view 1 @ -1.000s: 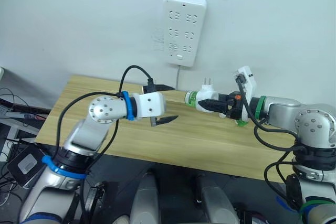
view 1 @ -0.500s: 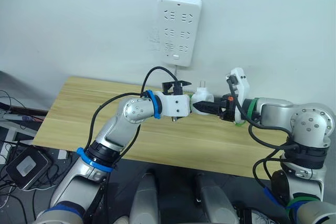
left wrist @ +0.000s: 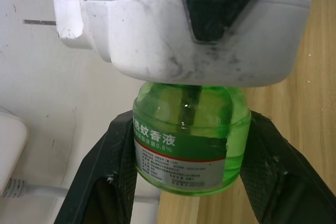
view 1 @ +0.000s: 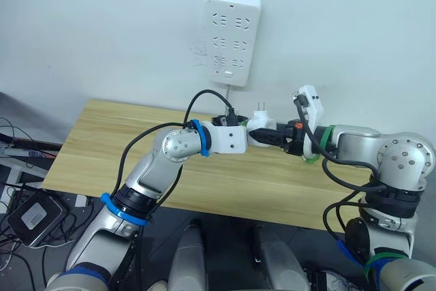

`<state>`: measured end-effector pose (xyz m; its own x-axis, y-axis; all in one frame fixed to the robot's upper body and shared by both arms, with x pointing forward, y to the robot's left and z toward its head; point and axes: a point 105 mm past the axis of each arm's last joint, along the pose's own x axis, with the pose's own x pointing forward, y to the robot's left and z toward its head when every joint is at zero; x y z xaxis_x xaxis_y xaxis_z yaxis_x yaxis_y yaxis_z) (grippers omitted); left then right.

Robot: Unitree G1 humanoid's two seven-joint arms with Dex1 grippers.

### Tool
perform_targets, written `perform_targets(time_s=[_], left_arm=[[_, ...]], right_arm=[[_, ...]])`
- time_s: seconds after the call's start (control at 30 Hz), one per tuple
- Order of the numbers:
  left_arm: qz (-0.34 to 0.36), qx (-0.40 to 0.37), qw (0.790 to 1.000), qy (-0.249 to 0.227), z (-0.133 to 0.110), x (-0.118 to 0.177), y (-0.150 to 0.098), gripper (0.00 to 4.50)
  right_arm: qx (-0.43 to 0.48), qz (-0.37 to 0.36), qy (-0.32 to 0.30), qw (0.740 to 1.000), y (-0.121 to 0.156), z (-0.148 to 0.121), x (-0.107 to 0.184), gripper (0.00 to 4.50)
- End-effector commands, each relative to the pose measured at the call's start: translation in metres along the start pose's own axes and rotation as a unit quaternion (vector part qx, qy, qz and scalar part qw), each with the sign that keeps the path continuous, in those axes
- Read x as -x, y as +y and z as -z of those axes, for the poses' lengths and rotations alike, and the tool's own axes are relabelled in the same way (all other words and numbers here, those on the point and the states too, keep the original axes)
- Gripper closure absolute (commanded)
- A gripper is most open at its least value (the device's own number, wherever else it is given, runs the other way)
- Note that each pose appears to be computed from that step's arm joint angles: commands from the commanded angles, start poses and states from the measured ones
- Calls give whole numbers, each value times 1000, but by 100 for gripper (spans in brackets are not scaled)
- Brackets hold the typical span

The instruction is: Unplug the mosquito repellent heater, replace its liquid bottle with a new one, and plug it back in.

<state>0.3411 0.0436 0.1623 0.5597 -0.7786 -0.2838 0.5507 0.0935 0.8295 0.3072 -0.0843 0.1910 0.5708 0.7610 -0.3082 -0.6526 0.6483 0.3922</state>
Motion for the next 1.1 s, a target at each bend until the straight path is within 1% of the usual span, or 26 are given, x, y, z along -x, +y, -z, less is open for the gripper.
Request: perform_targets(time_s=[0.03,0.07,0.1,0.13,0.2,0.23,0.3,0.37,0.43,0.47,0.57,0.67,0.77,0.87,1.1], left_arm=[[2,-8,1000,-24,-12,-1,-1,224],[2,-8,1000,-24,-11,0,-1,224],[2,-8,1000,-24,-10,0,-1,224],[0,-8,1000,-24,-10,0,0,224],[-11,16,999,-26,-7,0,3,224],[-20,44,998,-29,-5,0,4,224],[-40,131,990,-40,0,-2,6,224],[-69,232,967,-77,-2,-4,11,224],[-102,329,930,-127,-6,-3,19,224],[-111,361,915,-141,-6,-2,22,224],[-136,416,883,-169,-6,3,33,224],[-138,447,863,-190,-11,5,39,224],[-117,452,861,-203,-19,4,37,224],[-97,445,866,-206,-25,3,32,224],[-71,449,862,-225,-36,6,25,224]], right_arm=[[23,-39,-33,998,18,-13,5,77],[26,-40,-39,998,19,-14,6,51],[40,-37,-46,997,20,-16,7,14],[56,-26,-56,997,19,-18,10,0],[69,-13,-99,993,17,-27,17,0],[71,-10,-127,989,18,-32,22,0],[95,-6,-172,981,22,-36,30,0],[104,8,-204,973,23,-34,35,0],[100,35,-231,967,21,-29,37,0],[97,41,-240,965,21,-28,36,0],[98,46,-258,960,27,-25,33,0],[119,54,-258,957,31,-22,25,0],[121,55,-268,954,34,-24,15,0],[115,45,-276,953,38,-29,8,0],[112,45,-285,951,33,-39,-1,0]])
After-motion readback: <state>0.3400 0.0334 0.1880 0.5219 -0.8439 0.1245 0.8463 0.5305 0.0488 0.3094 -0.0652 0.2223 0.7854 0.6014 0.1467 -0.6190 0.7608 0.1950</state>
